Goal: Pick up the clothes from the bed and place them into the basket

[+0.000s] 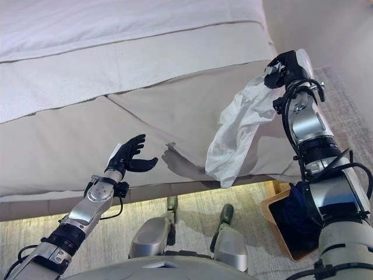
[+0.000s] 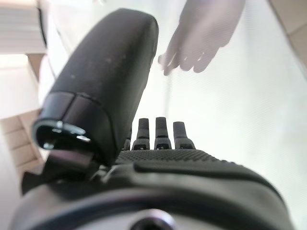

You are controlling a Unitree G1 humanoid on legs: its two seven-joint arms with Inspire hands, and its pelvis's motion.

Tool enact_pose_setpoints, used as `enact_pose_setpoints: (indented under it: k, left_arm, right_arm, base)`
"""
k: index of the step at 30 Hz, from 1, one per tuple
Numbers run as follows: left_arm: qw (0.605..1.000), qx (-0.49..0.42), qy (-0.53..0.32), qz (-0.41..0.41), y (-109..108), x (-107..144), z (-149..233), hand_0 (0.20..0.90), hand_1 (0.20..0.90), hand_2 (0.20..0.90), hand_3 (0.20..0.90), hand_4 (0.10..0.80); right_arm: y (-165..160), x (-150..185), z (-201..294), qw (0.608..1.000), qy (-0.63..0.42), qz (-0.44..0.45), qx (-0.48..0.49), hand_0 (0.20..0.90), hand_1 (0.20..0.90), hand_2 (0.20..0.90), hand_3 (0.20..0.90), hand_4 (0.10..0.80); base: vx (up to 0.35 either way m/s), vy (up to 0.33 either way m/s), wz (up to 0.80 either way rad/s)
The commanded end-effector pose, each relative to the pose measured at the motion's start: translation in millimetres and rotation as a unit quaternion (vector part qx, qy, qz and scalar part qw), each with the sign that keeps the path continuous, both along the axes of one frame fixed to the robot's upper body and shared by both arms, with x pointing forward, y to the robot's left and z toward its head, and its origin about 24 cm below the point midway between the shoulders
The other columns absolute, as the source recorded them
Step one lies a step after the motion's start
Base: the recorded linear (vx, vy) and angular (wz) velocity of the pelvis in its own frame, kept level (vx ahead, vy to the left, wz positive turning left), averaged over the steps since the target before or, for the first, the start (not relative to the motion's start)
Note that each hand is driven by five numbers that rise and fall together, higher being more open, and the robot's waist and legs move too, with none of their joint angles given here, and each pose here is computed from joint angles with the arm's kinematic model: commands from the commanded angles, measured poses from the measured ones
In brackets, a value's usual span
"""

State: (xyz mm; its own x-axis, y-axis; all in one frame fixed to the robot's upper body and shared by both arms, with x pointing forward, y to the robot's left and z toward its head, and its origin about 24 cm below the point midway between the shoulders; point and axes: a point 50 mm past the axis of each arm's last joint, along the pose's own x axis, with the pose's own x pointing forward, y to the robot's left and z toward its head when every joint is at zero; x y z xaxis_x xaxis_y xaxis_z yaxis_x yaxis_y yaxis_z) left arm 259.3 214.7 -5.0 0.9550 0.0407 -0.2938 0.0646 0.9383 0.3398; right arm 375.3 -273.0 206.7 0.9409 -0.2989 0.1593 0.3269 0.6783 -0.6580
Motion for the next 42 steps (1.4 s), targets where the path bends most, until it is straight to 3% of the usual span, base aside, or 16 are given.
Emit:
enact_pose_setpoints:
  k: [1,23,34,42]
  left_arm:
    - [1.0,0.012,0.0,-0.004,4,-11,-10,0.9,0.9,0.9,0.9,0.8]
    - [0.998,0.016,0.009,-0.058,-7,-12,-21,0.9,0.9,0.9,0.9,0.8]
    - [0.997,0.024,0.016,-0.073,-11,-8,-23,0.9,0.9,0.9,0.9,0.8]
    - [0.997,0.029,0.016,-0.073,-13,-1,-19,0.9,0.9,0.9,0.9,0.8]
  right_arm:
    - [-28,-19,40,0.992,-0.084,-0.037,-0.082,0.3,0.3,0.3,0.2,0.1]
    - [-102,-76,93,0.968,-0.145,-0.168,-0.117,0.3,0.3,0.3,0.2,0.1]
    - [-116,-101,118,0.957,-0.179,-0.189,-0.125,0.3,0.3,0.3,0.2,0.1]
    - [-115,-95,91,0.972,-0.119,-0.158,-0.124,0.3,0.3,0.3,0.2,0.1]
  base:
    - [0.009,0.032,-0.17]
    - [0.007,0.025,-0.23]
    - [0.02,0.014,-0.2]
    - [0.008,-0.012,-0.07]
